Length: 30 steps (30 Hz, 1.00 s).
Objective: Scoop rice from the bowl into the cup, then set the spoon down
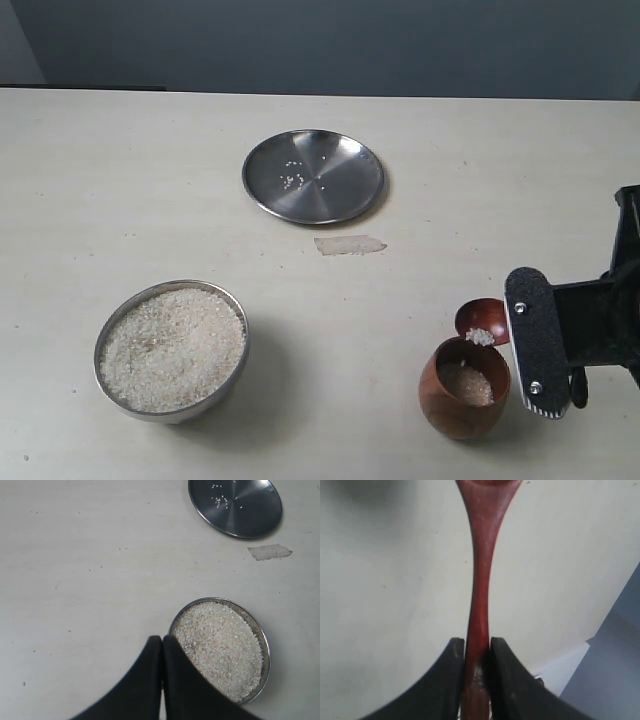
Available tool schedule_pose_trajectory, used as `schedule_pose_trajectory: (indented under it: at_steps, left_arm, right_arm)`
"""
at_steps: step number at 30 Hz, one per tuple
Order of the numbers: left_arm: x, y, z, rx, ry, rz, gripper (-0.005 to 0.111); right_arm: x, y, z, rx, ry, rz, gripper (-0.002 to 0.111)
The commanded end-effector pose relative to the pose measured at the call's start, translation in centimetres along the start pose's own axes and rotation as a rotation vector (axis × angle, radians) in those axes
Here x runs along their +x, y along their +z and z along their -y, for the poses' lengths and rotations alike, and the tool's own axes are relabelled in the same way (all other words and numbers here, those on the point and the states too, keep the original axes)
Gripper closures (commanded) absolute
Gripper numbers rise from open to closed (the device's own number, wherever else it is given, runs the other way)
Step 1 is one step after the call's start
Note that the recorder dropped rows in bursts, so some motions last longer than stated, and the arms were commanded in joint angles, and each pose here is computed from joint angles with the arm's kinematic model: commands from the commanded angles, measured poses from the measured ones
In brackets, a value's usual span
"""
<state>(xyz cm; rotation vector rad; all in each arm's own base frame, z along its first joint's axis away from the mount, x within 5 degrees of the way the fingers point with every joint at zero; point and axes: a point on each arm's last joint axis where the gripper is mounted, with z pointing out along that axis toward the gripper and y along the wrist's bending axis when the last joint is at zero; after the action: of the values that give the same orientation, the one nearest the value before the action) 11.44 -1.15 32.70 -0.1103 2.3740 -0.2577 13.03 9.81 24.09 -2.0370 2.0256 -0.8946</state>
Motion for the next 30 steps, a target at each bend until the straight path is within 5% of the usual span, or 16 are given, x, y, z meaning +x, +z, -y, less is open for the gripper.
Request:
schedule_pose_trajectory:
  at_steps: [1,9,30]
  left_arm:
    - [-0.1,-0.1,0.0,-0.002,0.0,0.009,0.106]
    - [-0.1,-0.1,0.0,-0.004,0.001,0.009,0.106]
    - [-0.1,-0.1,0.0,-0.004,0.001,0.009,0.106]
  right_arm:
    - [0.0,-0.1,-0.1,-0.004,-0.008,0.006,0.109]
    - [-0.4,0.0,-1.0,-0.101,0.012,0.033,0.109]
    - [0.1,0.0,0.7,0.082,-0.048,-0.033,0.109]
